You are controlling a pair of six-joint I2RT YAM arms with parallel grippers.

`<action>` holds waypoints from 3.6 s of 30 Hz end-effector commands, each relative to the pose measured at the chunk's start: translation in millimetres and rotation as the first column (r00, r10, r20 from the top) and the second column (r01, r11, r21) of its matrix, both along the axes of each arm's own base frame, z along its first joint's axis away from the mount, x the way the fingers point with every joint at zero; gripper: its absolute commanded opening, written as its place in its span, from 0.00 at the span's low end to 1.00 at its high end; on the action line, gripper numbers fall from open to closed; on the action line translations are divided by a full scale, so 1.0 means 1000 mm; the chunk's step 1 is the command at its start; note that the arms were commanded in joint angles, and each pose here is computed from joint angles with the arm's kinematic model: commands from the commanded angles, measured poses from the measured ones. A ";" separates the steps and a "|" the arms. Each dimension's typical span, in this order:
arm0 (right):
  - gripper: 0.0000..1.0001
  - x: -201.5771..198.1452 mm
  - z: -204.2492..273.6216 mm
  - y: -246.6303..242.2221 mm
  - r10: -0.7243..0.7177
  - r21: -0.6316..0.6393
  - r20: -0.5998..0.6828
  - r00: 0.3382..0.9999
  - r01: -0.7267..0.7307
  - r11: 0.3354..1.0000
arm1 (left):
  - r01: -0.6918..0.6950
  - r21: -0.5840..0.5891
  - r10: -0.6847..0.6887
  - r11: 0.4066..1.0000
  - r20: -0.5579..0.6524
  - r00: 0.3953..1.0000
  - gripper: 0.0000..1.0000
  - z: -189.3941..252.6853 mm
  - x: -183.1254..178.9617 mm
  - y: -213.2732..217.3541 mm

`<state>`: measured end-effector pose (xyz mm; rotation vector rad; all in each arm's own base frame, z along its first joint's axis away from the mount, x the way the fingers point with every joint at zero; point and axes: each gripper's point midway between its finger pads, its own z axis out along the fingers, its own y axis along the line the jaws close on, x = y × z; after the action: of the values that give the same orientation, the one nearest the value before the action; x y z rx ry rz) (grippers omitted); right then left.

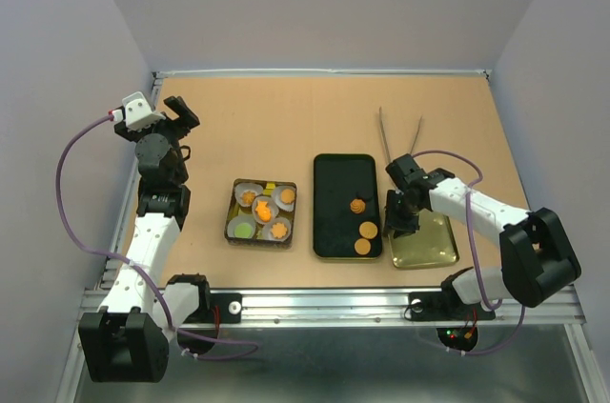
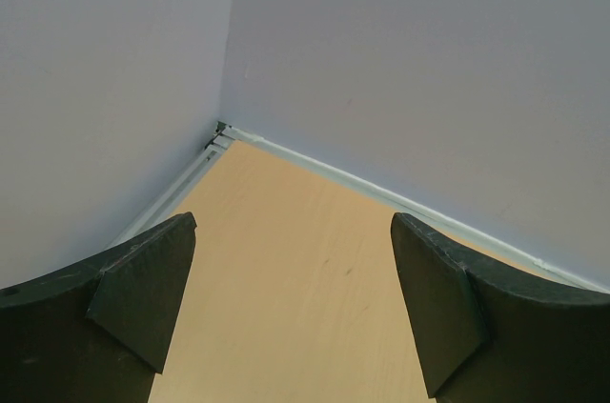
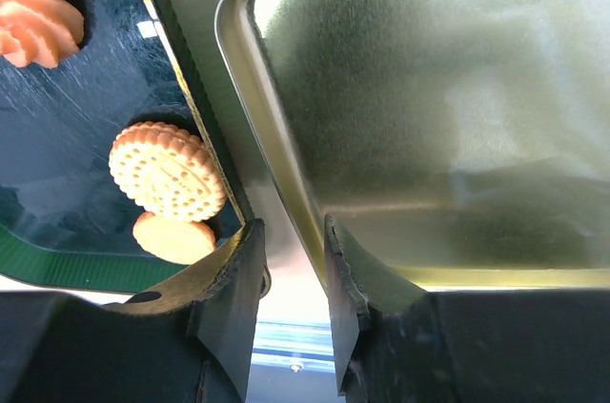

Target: Pack the cookies

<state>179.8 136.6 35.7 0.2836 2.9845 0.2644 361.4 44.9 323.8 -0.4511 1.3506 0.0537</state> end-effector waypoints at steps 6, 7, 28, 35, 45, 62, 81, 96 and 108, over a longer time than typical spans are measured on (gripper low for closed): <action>0.37 0.003 -0.005 0.005 0.005 0.004 0.017 1.000 -0.006 1.000 | -0.002 0.003 0.002 1.000 0.075 0.997 0.94 0.026 -0.005 -0.001; 0.37 0.003 -0.005 0.005 0.006 0.000 0.017 1.000 -0.006 1.000 | -0.002 0.003 0.002 1.000 0.075 0.997 0.94 0.026 -0.005 -0.001; 0.24 -0.001 -0.023 0.004 0.015 -0.074 -0.018 1.000 -0.016 0.997 | -0.002 0.003 0.002 1.000 0.075 0.997 0.94 0.026 -0.006 -0.001; 0.10 -0.001 -0.021 0.004 0.019 -0.076 -0.010 1.000 -0.019 0.997 | -0.001 0.002 0.000 1.000 0.077 0.997 0.94 0.026 -0.005 -0.001; 0.00 0.037 0.055 -0.011 0.009 -0.189 0.169 0.986 0.024 0.982 | 0.013 -0.008 -0.012 1.000 0.085 0.996 0.94 0.028 -0.006 -0.003; 0.00 0.173 0.398 0.121 -0.153 0.365 0.831 0.536 -0.316 0.876 | 0.546 0.032 -0.537 0.837 0.238 0.810 0.94 0.123 -0.011 -0.103; 0.00 0.067 0.549 0.091 -0.742 0.454 0.575 0.346 -0.889 -0.063 | 0.983 -0.162 -0.720 -0.091 0.692 0.047 0.84 0.165 -0.096 -0.192; 0.01 0.058 0.538 0.098 -0.716 0.244 0.607 0.344 -0.939 -0.245 | 0.824 -0.349 -0.639 -0.446 0.769 -0.021 0.86 0.143 -0.110 -0.236; 0.01 0.054 0.532 0.105 -0.688 0.202 0.653 0.316 -0.949 -0.244 | 0.754 -0.413 -0.611 -0.511 0.791 0.019 0.86 0.125 -0.105 -0.255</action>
<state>326.4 279.6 521.6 -0.0737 0.9892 2.1201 297.1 -221.1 398.2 -0.4396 1.3425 -2.1717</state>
